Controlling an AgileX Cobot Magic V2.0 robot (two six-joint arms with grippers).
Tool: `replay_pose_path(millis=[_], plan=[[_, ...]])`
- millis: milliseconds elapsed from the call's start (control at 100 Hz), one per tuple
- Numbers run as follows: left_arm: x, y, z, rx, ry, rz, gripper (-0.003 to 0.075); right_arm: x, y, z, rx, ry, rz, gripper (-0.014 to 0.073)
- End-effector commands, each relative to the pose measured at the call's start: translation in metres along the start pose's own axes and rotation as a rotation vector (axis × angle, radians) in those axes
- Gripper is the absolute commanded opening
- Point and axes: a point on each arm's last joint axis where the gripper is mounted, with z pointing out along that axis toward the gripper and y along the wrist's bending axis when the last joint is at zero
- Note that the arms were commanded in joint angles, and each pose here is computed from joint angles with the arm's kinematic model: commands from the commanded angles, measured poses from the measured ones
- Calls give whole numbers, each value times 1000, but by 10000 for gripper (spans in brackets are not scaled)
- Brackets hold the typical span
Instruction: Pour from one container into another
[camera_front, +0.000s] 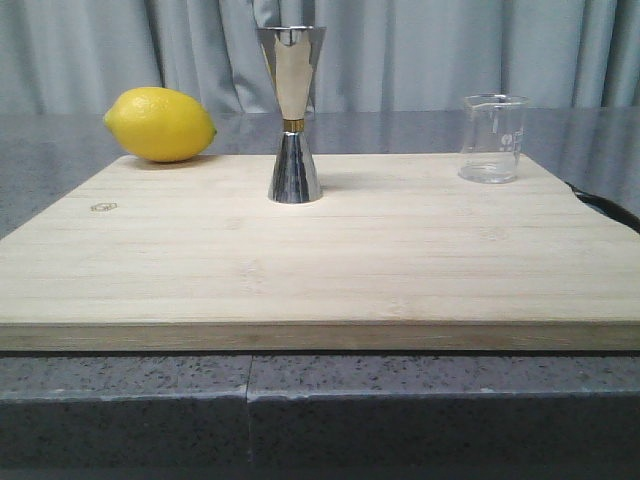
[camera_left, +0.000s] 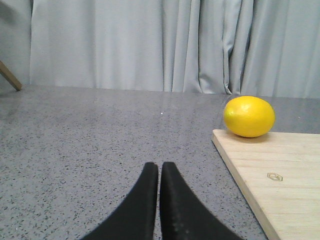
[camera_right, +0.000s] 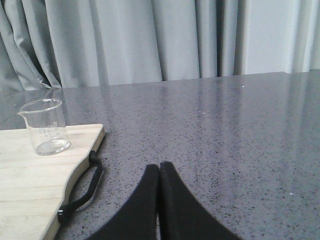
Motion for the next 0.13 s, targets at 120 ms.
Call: replay_pose_path(millis=[120], plan=[[-7,0,-2,2,-100,3,-19,0,0,-1,-3,-80,-11,-71]])
